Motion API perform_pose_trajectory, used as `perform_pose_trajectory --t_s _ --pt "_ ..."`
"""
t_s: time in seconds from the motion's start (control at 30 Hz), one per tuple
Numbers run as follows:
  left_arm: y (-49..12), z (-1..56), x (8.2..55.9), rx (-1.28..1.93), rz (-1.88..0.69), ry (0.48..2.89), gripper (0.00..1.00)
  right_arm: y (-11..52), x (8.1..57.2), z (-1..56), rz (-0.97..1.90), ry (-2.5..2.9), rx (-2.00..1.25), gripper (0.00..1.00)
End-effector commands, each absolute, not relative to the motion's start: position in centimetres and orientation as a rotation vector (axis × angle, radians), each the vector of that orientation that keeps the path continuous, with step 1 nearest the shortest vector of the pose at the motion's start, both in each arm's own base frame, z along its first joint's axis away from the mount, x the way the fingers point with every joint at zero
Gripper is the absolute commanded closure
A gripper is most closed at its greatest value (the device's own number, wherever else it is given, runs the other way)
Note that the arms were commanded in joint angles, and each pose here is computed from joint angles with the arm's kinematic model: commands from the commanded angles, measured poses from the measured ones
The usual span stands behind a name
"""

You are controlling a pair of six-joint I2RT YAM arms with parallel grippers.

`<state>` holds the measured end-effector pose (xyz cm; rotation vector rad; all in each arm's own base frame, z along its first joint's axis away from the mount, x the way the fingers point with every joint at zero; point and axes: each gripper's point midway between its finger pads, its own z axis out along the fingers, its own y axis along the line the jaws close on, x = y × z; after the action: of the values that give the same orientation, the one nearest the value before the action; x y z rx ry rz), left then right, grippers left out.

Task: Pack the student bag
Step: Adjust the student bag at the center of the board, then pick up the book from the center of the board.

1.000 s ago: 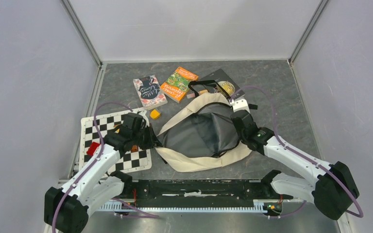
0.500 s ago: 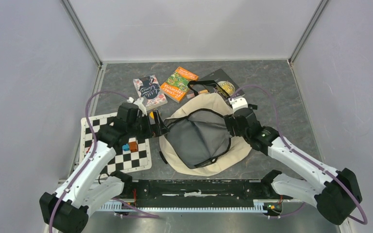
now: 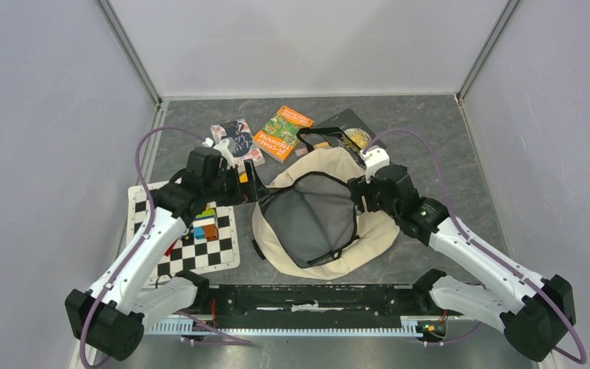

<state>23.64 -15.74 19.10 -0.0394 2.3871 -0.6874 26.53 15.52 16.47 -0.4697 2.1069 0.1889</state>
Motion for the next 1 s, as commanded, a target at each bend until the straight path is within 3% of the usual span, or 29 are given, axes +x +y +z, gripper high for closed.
perform_pose_trajectory --t_s 0.0,0.17,0.37,0.6,0.7,0.97 --pt "-15.5 21.2 26.0 0.000 -0.662 2.305 0.00 14.9 26.8 14.4 0.141 2.134 -0.455 0.25" --pt "-13.6 21.3 29.4 -0.105 -0.624 2.278 0.00 12.8 26.7 10.7 0.009 2.199 -0.388 0.66" --pt "-9.4 19.8 35.9 -0.343 -0.603 2.245 0.00 11.8 26.0 6.3 -0.051 2.275 -0.379 0.86" --pt "-5.6 15.9 43.8 -0.501 -0.505 2.245 0.00 12.1 25.0 3.5 -0.013 2.325 -0.391 1.00" --pt "-3.4 13.6 46.5 -0.579 -0.461 2.259 0.01 12.2 24.7 3.0 0.000 2.332 -0.398 1.00" --pt "-1.5 7.9 49.8 -0.667 -0.420 2.353 0.18 12.9 24.4 2.9 0.054 2.328 -0.430 1.00"
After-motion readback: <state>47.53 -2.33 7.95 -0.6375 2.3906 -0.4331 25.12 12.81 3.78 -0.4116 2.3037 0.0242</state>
